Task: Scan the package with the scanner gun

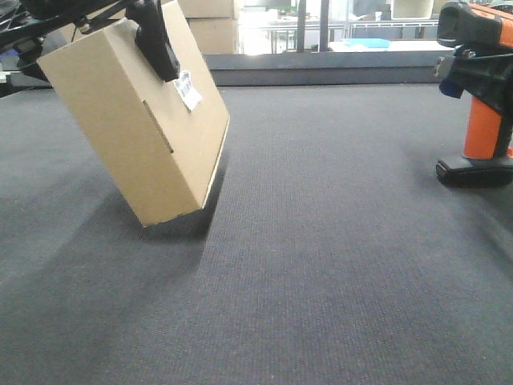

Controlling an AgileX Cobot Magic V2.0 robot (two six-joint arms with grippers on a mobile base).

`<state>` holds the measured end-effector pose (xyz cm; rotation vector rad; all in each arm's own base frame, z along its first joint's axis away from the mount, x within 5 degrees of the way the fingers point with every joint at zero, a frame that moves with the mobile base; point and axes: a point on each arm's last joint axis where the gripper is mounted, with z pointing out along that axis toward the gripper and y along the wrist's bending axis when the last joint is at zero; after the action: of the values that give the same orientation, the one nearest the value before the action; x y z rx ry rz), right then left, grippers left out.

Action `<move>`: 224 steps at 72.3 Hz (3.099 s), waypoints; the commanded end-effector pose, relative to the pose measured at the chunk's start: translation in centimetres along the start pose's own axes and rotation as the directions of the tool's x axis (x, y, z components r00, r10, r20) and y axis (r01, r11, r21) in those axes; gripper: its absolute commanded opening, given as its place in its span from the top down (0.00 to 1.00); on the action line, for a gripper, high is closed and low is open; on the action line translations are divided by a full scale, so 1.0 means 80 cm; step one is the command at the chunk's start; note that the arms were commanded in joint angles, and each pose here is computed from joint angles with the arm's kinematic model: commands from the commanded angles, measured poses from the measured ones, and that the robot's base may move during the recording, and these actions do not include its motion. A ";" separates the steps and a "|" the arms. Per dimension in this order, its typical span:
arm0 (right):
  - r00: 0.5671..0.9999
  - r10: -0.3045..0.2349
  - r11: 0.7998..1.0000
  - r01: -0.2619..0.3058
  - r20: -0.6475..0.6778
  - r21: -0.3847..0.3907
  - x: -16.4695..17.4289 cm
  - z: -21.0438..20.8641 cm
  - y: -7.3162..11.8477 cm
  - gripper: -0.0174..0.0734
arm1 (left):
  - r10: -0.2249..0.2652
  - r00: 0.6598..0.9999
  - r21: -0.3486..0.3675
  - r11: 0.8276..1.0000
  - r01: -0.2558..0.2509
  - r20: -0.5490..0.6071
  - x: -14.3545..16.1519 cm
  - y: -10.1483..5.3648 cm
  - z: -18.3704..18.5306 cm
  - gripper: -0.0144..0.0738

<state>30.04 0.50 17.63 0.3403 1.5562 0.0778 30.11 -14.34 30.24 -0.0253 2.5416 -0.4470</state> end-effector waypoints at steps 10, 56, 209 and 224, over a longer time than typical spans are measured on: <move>1.000 -0.001 1.000 0.000 0.010 0.010 -0.002 0.002 -0.001 0.19 | 0.007 1.000 0.014 1.000 -0.007 0.019 -0.001 -0.004 -0.006 0.96; 1.000 0.023 0.998 -0.023 0.006 0.055 -0.003 0.002 -0.006 0.99 | 0.007 1.000 0.014 1.000 -0.007 0.019 -0.001 -0.004 -0.006 0.96; 0.990 -0.050 0.999 0.048 0.129 0.014 -0.045 -0.022 0.001 0.98 | -0.062 0.997 0.048 0.997 0.064 -0.039 0.005 -0.008 -0.006 0.96; 0.989 -0.055 0.998 0.053 0.140 0.023 -0.030 -0.015 -0.003 0.98 | -0.063 0.998 0.053 0.997 0.064 -0.027 0.004 -0.009 -0.006 0.96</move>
<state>28.64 0.02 19.04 0.3189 1.5307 0.0023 29.67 -14.68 30.10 -0.0780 2.5922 -0.5185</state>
